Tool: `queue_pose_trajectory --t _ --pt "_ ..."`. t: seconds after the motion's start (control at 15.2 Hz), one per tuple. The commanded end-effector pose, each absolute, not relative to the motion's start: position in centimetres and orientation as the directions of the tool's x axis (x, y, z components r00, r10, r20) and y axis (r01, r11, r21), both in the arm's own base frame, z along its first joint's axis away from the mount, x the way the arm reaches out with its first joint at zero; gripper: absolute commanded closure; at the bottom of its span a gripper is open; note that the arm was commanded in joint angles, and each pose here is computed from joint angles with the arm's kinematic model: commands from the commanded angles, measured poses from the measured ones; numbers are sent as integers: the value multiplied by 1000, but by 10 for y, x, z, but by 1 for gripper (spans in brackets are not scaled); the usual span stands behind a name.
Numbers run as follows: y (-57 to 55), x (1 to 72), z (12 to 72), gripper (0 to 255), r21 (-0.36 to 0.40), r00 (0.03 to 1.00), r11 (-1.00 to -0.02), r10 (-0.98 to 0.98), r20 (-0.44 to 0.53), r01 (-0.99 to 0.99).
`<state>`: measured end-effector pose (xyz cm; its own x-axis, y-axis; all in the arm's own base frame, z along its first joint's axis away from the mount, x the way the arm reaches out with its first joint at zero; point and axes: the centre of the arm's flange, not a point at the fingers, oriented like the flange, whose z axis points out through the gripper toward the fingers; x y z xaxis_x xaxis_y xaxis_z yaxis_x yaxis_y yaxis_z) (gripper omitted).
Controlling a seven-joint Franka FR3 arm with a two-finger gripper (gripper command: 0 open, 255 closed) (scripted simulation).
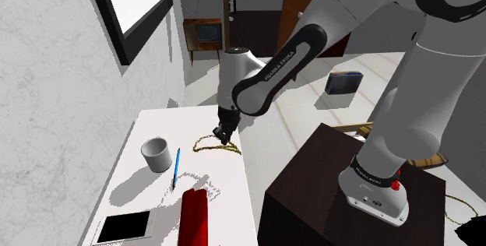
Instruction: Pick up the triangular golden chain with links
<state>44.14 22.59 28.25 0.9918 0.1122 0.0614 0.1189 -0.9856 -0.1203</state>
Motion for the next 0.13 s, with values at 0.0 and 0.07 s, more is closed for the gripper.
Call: queue_pose_trajectory --t 0.0,0.07 --pt "226 441 290 255 -120 992 -986 112 61 119" --pt "226 441 290 255 -120 992 -986 112 61 119"
